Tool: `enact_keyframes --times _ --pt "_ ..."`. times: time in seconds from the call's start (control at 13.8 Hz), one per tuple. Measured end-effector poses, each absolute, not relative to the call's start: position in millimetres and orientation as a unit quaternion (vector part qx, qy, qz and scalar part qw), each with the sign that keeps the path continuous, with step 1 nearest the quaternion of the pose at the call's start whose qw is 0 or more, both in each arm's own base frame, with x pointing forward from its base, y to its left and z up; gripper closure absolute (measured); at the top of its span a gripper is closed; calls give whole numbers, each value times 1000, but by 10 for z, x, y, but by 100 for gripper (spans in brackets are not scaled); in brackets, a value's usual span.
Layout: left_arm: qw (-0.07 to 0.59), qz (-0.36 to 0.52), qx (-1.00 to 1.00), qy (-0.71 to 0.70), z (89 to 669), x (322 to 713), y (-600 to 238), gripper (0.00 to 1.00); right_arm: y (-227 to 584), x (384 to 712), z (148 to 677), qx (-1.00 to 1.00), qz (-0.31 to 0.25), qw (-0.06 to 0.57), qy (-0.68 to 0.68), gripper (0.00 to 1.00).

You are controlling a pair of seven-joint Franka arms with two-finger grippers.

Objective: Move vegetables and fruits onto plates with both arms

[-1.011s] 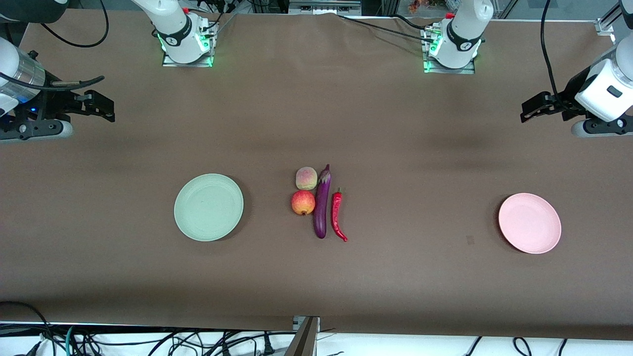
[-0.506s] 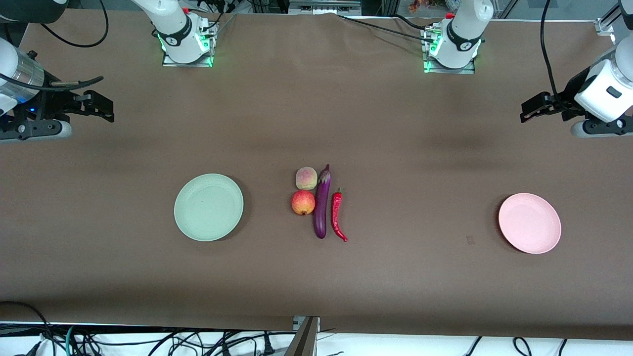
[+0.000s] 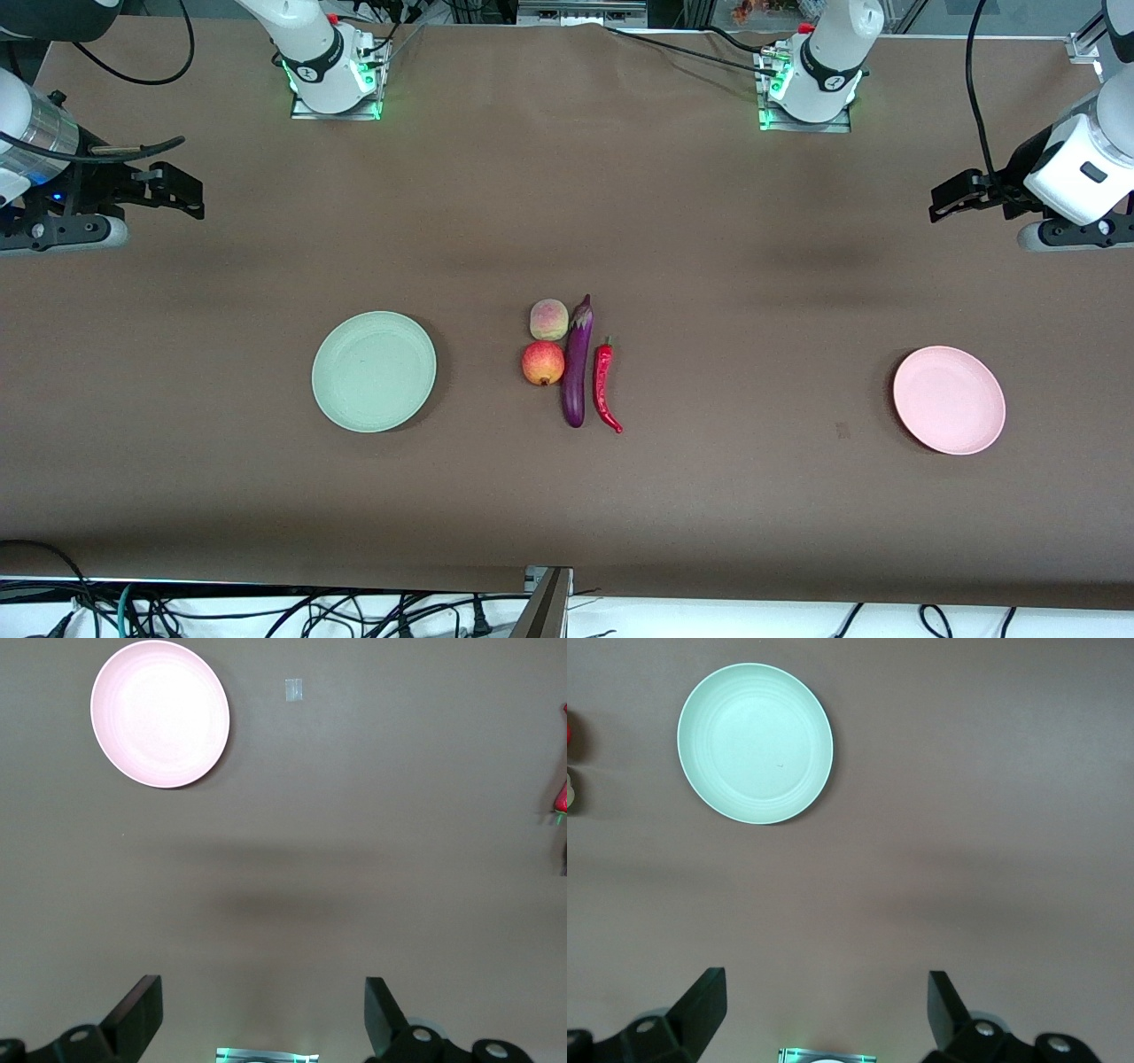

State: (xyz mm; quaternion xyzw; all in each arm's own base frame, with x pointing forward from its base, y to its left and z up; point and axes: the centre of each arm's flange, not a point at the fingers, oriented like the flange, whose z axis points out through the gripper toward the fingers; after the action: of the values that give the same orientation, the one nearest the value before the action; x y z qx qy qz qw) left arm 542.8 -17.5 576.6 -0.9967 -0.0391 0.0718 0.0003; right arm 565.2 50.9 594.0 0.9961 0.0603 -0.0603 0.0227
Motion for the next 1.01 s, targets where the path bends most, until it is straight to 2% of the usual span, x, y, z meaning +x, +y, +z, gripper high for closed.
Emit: enact_keyframes --times 0.51,0.72,1.01 --pt "0 69 -997 -41 5763 5490 -314 0 509 5654 5947 996 -59 23 60 0" --pt "-14 70 -996 -60 5712 5682 -800 0 510 5655 5950 996 -59 23 60 0" --pt "-31 97 -990 -98 5276 6004 -1552 0 510 5658 5952 996 -58 23 60 0"
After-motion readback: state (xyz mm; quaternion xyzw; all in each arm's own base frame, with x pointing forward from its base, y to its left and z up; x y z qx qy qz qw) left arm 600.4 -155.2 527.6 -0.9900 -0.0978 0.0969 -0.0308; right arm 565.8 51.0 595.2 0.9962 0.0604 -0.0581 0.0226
